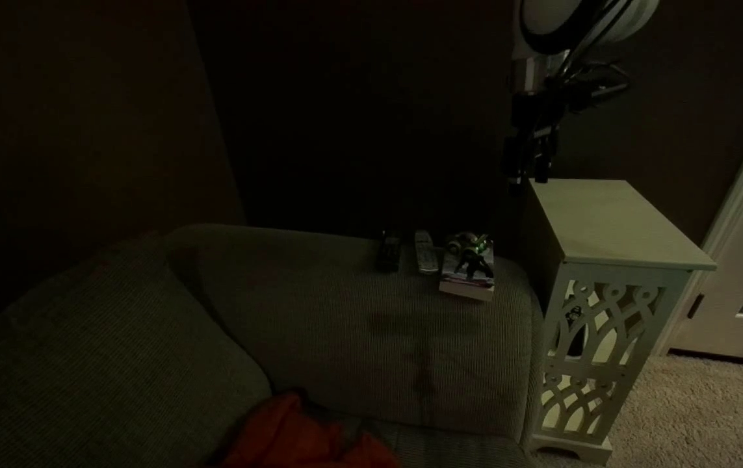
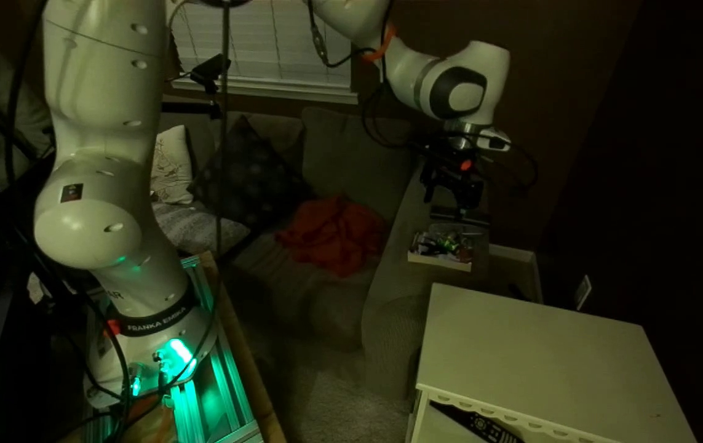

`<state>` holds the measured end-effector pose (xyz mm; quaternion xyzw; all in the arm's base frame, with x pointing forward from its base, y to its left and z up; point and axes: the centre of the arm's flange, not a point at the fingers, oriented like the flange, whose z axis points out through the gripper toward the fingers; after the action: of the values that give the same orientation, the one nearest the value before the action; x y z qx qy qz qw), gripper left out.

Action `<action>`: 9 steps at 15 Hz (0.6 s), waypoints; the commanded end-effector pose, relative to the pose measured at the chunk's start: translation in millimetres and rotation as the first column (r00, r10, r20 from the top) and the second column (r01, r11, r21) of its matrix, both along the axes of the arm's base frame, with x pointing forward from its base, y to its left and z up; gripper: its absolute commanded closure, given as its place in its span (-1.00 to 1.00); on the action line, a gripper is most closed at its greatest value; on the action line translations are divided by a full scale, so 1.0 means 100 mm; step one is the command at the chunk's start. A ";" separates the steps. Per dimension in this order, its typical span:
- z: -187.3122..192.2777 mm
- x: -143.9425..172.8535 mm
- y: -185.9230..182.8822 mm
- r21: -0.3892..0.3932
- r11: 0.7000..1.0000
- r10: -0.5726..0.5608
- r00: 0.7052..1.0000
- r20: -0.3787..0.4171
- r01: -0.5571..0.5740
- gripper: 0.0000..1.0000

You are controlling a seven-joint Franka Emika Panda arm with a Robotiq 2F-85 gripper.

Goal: Move the small green car to the table and pick up the novel

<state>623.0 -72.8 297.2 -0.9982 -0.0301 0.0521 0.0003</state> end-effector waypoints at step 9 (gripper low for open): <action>-0.64 0.52 -0.18 0.011 0.997 0.070 0.993 0.099 -0.072 -1.00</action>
<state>646.7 -82.9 271.8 -0.9986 -0.0415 0.0333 0.0062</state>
